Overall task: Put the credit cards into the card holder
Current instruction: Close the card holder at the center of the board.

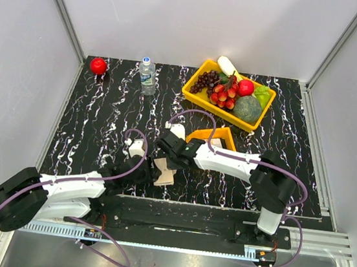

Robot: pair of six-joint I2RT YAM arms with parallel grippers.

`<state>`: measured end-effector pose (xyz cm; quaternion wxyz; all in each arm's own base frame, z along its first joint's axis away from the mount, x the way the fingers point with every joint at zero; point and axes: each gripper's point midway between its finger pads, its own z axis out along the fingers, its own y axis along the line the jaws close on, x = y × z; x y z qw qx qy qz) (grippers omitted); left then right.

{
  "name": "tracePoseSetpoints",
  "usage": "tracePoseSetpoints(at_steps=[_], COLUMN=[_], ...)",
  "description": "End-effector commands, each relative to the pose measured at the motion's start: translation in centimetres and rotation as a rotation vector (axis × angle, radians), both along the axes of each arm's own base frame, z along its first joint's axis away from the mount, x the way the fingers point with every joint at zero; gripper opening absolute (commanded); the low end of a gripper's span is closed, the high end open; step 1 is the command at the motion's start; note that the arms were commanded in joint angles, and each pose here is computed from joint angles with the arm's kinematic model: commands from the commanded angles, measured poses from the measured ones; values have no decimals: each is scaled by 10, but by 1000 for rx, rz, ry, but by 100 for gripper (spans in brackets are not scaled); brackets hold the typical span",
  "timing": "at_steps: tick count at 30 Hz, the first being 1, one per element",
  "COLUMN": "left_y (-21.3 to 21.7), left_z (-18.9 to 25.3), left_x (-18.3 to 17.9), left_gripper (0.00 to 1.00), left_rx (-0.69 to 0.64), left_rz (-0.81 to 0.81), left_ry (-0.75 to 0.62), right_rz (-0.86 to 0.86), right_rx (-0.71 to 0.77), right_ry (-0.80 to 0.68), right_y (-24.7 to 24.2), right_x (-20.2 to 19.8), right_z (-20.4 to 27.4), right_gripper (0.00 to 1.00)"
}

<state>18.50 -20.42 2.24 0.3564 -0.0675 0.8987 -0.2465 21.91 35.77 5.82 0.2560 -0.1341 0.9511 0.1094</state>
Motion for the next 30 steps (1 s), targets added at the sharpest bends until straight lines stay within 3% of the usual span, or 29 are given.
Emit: tracePoseSetpoints(at_steps=[1, 6, 12, 20, 30], left_y=[15, 14, 15, 12, 12], left_z=[-26, -26, -27, -25, -29], left_x=[-19, -19, -19, -18, -19], left_gripper=[47, 47, 47, 45, 43], left_rx=[83, 83, 84, 75, 90], left_rz=[-27, -24, -28, -30, -34], left_ry=[90, 89, 92, 89, 105], right_rz=[-14, -16, 0, 33, 67], right_rx=[13, 7, 4, 186, 178], right_ry=[-33, -39, -23, -35, 40], right_y=[2, 1, 1, 26, 35], right_x=[3, 4, 0, -3, -13], right_z=[17, 19, 19, 42, 20], right_gripper=[14, 0, 0, 0, 0])
